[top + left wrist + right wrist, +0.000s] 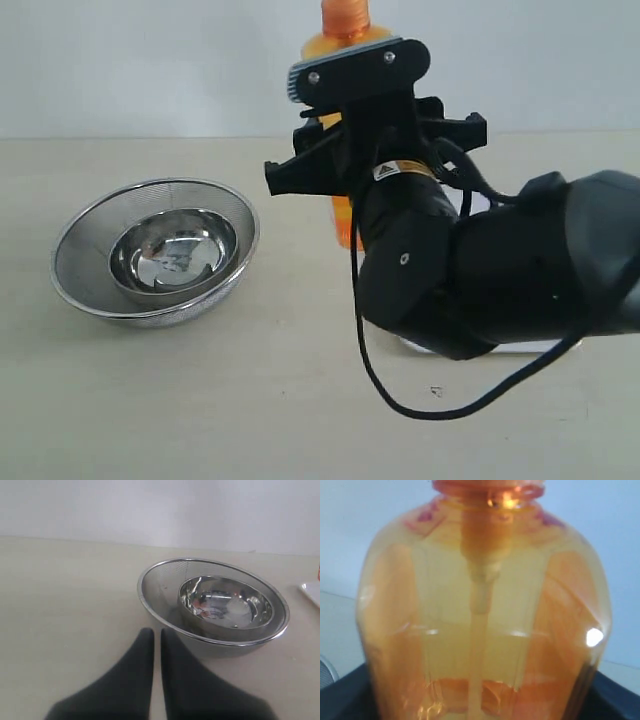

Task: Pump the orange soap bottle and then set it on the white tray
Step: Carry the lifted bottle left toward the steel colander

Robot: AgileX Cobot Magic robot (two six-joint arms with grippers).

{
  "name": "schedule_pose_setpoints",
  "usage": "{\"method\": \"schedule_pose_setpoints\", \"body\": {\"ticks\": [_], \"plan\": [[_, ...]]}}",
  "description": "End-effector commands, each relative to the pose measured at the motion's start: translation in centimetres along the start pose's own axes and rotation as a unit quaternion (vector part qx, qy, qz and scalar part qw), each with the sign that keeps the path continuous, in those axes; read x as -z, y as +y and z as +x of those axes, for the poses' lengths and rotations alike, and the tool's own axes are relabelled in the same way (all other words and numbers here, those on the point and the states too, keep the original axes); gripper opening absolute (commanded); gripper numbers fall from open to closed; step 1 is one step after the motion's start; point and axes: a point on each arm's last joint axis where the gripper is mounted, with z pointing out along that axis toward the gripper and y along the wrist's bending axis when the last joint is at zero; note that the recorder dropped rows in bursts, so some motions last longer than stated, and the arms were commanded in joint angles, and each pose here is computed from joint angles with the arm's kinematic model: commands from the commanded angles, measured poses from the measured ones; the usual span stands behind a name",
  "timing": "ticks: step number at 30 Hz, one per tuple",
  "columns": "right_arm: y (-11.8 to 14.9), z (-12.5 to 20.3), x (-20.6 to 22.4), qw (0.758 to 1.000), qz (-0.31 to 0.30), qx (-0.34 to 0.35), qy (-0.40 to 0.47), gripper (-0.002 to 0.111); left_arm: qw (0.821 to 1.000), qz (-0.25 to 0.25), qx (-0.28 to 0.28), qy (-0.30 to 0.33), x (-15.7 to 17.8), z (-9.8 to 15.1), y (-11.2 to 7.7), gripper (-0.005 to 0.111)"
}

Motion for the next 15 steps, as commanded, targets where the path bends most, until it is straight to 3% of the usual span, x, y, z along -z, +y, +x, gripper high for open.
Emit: {"method": "schedule_pose_setpoints", "body": {"ticks": [1,15], "plan": [[0.3,-0.4,-0.6,0.998,0.038,0.047,-0.023,0.000,1.000,-0.002,-0.004,-0.003,0.0,0.0,0.0,0.005],[4.1,1.1,-2.9,0.995,-0.001,0.104,0.001,0.000,1.000,-0.002,-0.004,-0.003,0.0,0.0,0.0,0.005]]}}
